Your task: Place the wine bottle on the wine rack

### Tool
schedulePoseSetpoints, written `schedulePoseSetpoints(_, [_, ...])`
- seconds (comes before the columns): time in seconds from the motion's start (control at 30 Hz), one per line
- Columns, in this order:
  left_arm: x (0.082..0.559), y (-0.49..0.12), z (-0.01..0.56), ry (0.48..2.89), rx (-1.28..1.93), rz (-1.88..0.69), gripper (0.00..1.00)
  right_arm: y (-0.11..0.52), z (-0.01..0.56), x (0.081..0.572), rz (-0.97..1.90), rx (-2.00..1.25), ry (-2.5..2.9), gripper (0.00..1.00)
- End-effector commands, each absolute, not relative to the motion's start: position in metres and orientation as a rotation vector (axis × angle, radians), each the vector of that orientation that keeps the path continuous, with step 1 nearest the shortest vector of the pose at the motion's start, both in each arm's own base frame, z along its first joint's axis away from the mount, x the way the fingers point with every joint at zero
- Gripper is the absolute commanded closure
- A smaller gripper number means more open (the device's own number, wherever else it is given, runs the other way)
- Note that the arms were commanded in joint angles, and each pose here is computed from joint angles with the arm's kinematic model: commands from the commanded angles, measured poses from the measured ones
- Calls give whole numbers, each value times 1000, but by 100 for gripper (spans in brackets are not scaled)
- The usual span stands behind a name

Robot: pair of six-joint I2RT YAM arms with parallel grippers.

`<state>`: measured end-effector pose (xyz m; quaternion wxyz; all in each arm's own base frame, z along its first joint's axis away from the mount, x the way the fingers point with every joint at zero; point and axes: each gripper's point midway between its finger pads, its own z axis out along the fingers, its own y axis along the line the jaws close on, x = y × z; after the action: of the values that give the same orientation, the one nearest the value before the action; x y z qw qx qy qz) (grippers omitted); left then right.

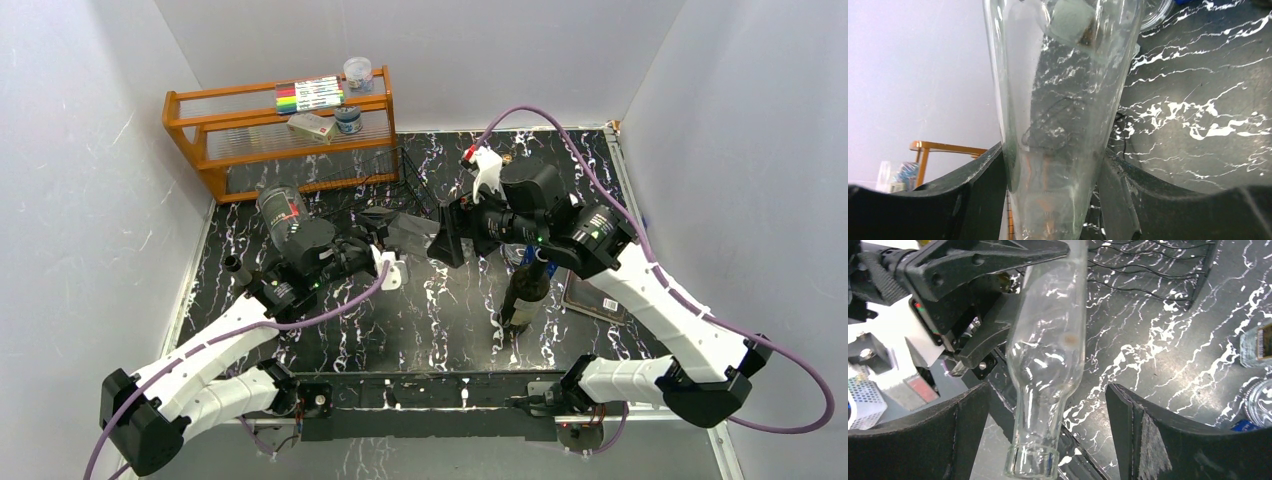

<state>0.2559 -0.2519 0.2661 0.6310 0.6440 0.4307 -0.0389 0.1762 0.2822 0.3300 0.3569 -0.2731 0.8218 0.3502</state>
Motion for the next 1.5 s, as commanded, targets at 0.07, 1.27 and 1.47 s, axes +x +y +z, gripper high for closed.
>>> schedulePoseSetpoints(0.07, [254, -260, 315, 745, 1474, 26, 81, 282, 323, 196, 777, -700, 2145, 4])
schedulePoseSetpoints(1.27, [275, -253, 266, 1122, 1484, 15, 18, 290, 276, 204, 754, -713, 2135, 100])
schedulePoseSetpoints(1.47, [272, -252, 273, 1163, 1432, -28, 2, 283, 284, 202, 752, -671, 2118, 100])
